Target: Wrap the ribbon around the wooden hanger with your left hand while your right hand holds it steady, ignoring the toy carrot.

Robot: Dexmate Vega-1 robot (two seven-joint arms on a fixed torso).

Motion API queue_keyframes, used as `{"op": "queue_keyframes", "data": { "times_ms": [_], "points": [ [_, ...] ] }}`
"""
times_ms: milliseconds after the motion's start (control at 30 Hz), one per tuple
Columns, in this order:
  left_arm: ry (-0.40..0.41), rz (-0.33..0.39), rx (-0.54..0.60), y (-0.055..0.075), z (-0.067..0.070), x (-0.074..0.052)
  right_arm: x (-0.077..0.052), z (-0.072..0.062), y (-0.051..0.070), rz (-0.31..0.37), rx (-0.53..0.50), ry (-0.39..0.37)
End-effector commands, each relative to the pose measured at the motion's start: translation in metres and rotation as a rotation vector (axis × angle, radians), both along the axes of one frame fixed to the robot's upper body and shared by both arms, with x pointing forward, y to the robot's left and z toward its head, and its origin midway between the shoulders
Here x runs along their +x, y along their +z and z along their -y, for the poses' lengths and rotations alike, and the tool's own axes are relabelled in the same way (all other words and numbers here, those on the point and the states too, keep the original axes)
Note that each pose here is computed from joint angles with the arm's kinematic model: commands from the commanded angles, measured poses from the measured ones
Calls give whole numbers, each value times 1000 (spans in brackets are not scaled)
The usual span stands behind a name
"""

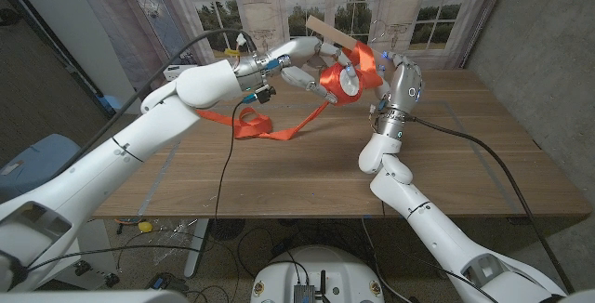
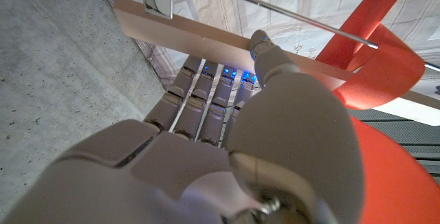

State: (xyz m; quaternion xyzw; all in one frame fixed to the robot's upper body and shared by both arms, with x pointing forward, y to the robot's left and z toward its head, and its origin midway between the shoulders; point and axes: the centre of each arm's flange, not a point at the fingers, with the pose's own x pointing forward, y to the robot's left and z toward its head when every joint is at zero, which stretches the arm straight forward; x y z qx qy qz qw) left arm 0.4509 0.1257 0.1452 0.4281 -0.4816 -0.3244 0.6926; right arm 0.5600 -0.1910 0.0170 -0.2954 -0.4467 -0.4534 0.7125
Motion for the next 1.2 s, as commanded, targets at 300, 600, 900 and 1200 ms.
{"op": "queue_keyframes", "data": {
  "times_ms": [300, 600, 900, 1200],
  "points": [
    [220, -179, 107, -30, -34, 39, -18, 21, 2, 97, 102, -7],
    [375, -176, 138, -33, -55, 50, -22, 27, 0, 111, 123, -21],
    [489, -202, 102, -33, -82, 66, -23, 33, -2, 130, 157, -12],
    [556, -247, 48, -33, -104, 84, -26, 33, -3, 164, 172, 47]
  ]
}}
